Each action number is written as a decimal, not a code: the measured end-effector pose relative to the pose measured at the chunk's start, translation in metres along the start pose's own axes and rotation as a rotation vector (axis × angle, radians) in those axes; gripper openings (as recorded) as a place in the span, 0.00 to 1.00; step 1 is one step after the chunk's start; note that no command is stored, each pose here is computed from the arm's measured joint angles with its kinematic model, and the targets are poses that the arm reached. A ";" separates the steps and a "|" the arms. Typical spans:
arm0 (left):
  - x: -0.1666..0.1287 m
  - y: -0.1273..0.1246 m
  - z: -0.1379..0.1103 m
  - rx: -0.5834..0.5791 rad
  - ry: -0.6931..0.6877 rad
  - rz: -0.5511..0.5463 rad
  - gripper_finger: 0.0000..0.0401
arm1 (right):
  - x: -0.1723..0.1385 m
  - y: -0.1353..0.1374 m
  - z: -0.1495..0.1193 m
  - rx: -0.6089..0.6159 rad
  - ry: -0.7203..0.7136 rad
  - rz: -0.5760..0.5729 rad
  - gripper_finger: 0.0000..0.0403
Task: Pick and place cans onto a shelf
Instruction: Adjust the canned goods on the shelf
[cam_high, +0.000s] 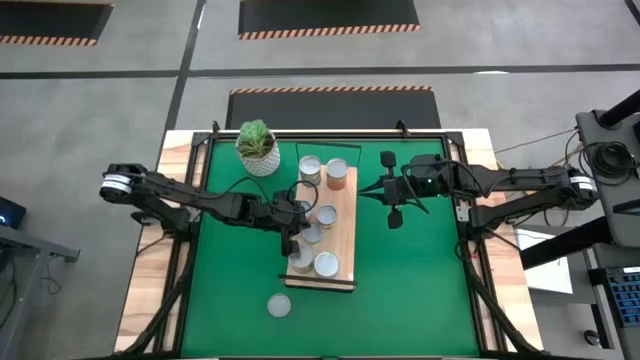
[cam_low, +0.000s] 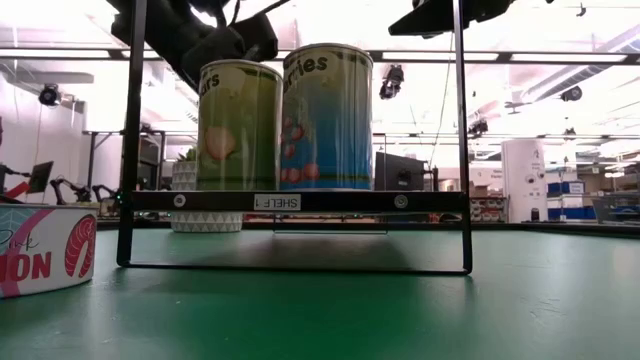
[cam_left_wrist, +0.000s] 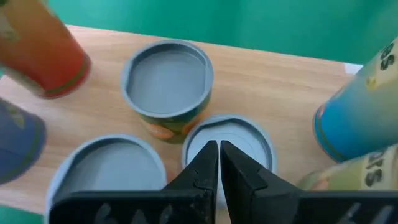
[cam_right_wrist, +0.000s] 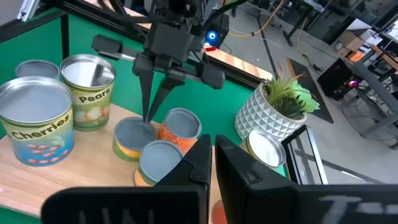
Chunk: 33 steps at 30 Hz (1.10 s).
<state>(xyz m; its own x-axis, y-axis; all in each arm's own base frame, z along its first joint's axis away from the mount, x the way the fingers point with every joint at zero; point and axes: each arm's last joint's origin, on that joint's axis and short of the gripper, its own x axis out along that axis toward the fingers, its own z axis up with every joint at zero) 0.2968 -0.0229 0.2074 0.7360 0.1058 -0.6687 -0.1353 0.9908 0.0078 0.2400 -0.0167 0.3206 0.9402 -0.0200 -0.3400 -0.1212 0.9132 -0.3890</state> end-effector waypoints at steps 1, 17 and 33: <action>0.003 0.000 -0.001 0.004 0.006 0.000 0.00 | 0.000 0.000 0.000 0.000 0.000 0.000 0.03; 0.009 -0.004 -0.010 -0.016 0.077 -0.009 0.00 | 0.002 0.000 -0.001 -0.008 0.006 0.001 0.03; 0.001 -0.009 -0.007 -0.086 0.222 -0.135 0.00 | 0.002 0.000 -0.001 -0.001 0.007 0.002 0.03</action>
<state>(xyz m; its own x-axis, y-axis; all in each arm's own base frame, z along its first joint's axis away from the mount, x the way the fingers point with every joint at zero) 0.2941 -0.0319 0.2019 0.5889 -0.0571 -0.8062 -0.1091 0.9827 -0.1493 0.2415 -0.0169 0.3191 0.9379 -0.0213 -0.3463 -0.1230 0.9129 -0.3891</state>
